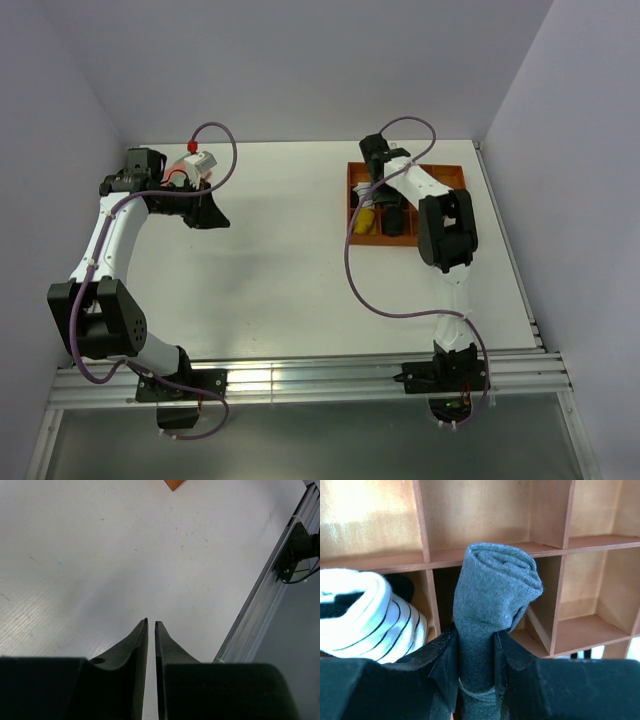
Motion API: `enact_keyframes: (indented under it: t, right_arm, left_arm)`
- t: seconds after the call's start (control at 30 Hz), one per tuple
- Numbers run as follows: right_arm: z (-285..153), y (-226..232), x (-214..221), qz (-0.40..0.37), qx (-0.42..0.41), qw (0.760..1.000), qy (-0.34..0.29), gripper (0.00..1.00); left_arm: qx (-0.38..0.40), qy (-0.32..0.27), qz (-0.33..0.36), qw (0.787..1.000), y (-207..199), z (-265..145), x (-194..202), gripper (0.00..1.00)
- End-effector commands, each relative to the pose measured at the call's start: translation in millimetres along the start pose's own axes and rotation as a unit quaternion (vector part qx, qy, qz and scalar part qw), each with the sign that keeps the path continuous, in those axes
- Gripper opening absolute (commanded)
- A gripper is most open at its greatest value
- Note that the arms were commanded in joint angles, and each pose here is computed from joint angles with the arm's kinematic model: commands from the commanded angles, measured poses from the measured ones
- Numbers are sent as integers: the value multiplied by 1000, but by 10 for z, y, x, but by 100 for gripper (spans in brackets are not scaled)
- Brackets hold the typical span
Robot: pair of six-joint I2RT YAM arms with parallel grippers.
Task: Roll the socks
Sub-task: Place the sock in the storage box.
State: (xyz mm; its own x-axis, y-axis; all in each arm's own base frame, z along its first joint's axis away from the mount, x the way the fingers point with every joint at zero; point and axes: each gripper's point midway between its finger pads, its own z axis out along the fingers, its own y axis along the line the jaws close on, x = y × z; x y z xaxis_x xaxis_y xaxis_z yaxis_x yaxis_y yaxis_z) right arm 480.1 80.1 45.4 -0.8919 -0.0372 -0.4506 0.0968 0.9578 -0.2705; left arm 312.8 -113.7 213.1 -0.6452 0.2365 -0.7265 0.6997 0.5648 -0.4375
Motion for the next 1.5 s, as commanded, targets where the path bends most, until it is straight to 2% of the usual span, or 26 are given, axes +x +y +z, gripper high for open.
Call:
enact_keyframes:
  t: [0.0,0.23,0.67,1.33,1.47]
  right_arm:
    - [33,212,289,21,-53,996,71,0]
    - [96,208,322,70,-89,989,93,0]
    - [173,193,364,84,-116,978,154,2]
    - [136,205,390,76,-132,978,143,42]
    - [118,224,380,76,-140,977,139,47]
  left_arm:
    - [2,-10,7,1000,-36,-56,-106,16]
    - [5,-13,3,1000,-54,-65,-122,17]
    - [21,-15,-7,1000,-99,-53,-177,17]
    - [18,-13,-9,1000,-94,-36,-166,18]
    - [19,-11,-8,1000,-87,-32,-160,17]
